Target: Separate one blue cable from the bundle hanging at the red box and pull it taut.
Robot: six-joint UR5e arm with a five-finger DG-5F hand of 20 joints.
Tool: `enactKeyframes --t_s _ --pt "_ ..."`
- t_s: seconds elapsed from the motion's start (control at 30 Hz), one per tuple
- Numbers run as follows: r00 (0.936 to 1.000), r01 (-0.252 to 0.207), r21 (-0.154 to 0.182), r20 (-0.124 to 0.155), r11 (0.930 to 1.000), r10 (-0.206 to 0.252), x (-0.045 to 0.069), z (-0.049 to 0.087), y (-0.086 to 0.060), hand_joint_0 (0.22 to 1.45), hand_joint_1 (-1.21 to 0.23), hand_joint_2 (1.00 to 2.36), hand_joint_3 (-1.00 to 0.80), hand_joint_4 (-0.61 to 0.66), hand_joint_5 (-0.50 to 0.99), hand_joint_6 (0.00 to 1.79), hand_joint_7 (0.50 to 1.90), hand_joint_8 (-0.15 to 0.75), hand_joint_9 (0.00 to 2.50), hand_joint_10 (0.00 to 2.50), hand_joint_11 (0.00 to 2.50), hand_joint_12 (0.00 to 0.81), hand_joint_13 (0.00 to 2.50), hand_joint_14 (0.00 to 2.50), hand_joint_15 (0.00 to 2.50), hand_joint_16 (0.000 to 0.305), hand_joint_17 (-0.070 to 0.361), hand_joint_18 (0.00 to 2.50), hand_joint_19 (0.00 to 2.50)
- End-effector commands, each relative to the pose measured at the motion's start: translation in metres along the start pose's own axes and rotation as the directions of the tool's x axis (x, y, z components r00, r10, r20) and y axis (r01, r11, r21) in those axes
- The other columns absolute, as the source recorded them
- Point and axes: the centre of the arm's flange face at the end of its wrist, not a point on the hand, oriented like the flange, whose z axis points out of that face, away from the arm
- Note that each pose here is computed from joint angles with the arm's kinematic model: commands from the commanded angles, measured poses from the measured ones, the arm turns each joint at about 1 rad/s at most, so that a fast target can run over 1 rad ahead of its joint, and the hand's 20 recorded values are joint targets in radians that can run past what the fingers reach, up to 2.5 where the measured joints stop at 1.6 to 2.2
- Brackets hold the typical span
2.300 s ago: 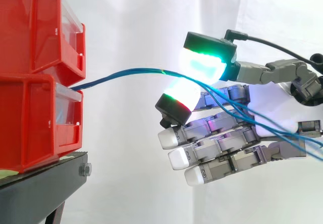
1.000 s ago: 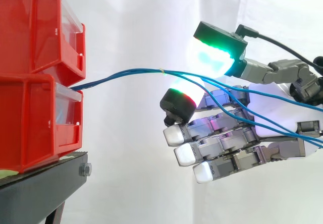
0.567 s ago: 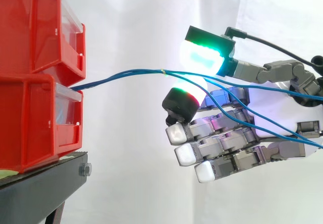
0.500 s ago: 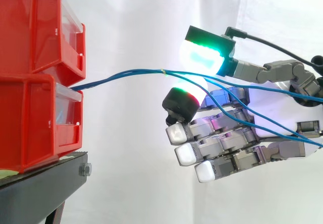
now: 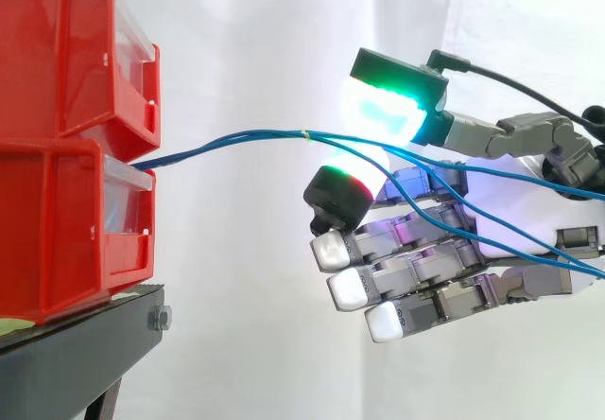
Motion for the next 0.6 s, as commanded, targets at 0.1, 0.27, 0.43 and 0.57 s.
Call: enactKeyframes --t_s 0.1,0.27,0.43,0.57 --pt "1.0 -0.001 -0.001 0.0 1.0 0.001 0.0 -0.0001 0.0004 0.58 -0.89 1.0 -0.5 0.05 -0.2 0.85 1.12 0.21 0.8 0.02 0.62 0.311 0.78 0.02 0.46 0.042 0.095 0.72 0.45" --pt "1.0 -0.001 -0.001 0.0 1.0 0.001 0.0 -0.0001 0.0004 0.46 -0.84 1.0 -0.5 0.1 -0.2 0.84 1.05 0.24 0.81 0.02 0.63 0.345 0.79 0.02 0.47 0.049 0.11 0.74 0.45" --pt "1.0 -0.001 0.002 0.0 1.0 0.001 -0.0003 -0.0005 -0.0004 0.44 -0.73 1.0 -0.5 0.11 -0.2 0.84 1.03 0.246 0.81 0.02 0.62 0.353 0.8 0.02 0.47 0.051 0.114 0.75 0.45" --pt "1.0 -0.001 0.001 0.0 1.0 0.001 -0.0001 -0.0002 0.0003 0.51 -0.56 1.0 -0.5 0.09 -0.19 0.82 1.08 0.237 0.83 0.02 0.63 0.335 0.79 0.02 0.47 0.046 0.103 0.71 0.47"
